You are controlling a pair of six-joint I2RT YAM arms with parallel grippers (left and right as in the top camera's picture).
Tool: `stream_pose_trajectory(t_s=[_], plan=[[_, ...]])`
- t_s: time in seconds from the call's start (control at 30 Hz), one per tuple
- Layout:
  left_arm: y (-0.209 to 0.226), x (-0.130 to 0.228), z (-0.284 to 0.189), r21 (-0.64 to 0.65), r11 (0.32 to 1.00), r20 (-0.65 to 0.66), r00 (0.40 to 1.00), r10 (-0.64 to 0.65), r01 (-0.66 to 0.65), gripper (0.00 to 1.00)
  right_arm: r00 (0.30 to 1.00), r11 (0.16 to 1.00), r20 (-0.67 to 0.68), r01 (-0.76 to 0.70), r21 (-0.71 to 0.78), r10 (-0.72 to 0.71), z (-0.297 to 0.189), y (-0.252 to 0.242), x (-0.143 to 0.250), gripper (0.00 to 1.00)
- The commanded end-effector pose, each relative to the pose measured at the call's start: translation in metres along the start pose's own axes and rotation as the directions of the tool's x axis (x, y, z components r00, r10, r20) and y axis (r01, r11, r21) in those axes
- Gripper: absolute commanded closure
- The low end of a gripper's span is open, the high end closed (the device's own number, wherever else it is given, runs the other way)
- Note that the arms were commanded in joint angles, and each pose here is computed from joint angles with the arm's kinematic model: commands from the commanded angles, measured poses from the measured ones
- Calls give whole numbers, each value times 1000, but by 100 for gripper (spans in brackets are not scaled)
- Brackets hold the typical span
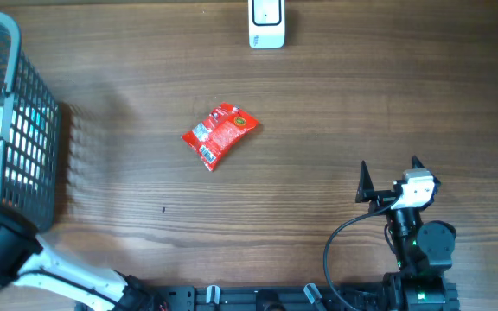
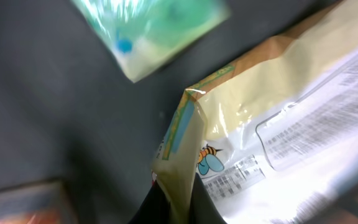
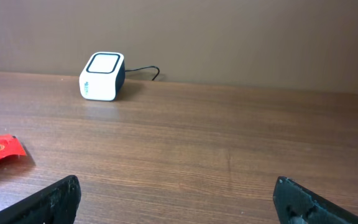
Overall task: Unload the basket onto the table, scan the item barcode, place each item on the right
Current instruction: 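Reach the left gripper back into the basket and grasp the white package, then carry the white package out and release it beside the red bag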
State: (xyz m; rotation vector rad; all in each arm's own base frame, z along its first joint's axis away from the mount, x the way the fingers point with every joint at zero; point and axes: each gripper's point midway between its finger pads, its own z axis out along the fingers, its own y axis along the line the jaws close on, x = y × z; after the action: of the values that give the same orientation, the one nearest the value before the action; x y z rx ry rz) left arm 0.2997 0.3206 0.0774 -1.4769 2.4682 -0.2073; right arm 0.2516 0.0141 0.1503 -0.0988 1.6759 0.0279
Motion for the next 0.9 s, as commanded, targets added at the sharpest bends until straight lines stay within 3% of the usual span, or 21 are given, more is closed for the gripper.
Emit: stream_pose_trajectory(t_s=[0.0, 0.27, 0.53, 0.67, 0.77, 0.87], plan=[[-44, -20, -106, 149, 986, 254, 966, 38, -78, 96, 1000, 1000, 5, 2, 18, -2, 0, -3, -1, 0], [-87, 1, -242, 315, 940, 514, 856, -57, -127, 96, 1000, 1000, 5, 3, 18, -3, 0, -3, -1, 0], [-143, 63, -373, 587, 750, 629, 755, -186, -305, 96, 1000, 1000, 5, 3, 18, -3, 0, -3, -1, 0], [-167, 100, -391, 642, 683, 605, 777, -173, -347, 96, 1000, 1000, 5, 2, 18, -2, 0, -3, -1, 0], [-194, 137, -374, 671, 648, 523, 850, -71, -359, 96, 1000, 1000, 5, 3, 18, -3, 0, -3, -1, 0], [-202, 163, -322, 625, 738, 373, 928, 4, -255, 96, 1000, 1000, 5, 2, 18, -2, 0, -3, -1, 0]])
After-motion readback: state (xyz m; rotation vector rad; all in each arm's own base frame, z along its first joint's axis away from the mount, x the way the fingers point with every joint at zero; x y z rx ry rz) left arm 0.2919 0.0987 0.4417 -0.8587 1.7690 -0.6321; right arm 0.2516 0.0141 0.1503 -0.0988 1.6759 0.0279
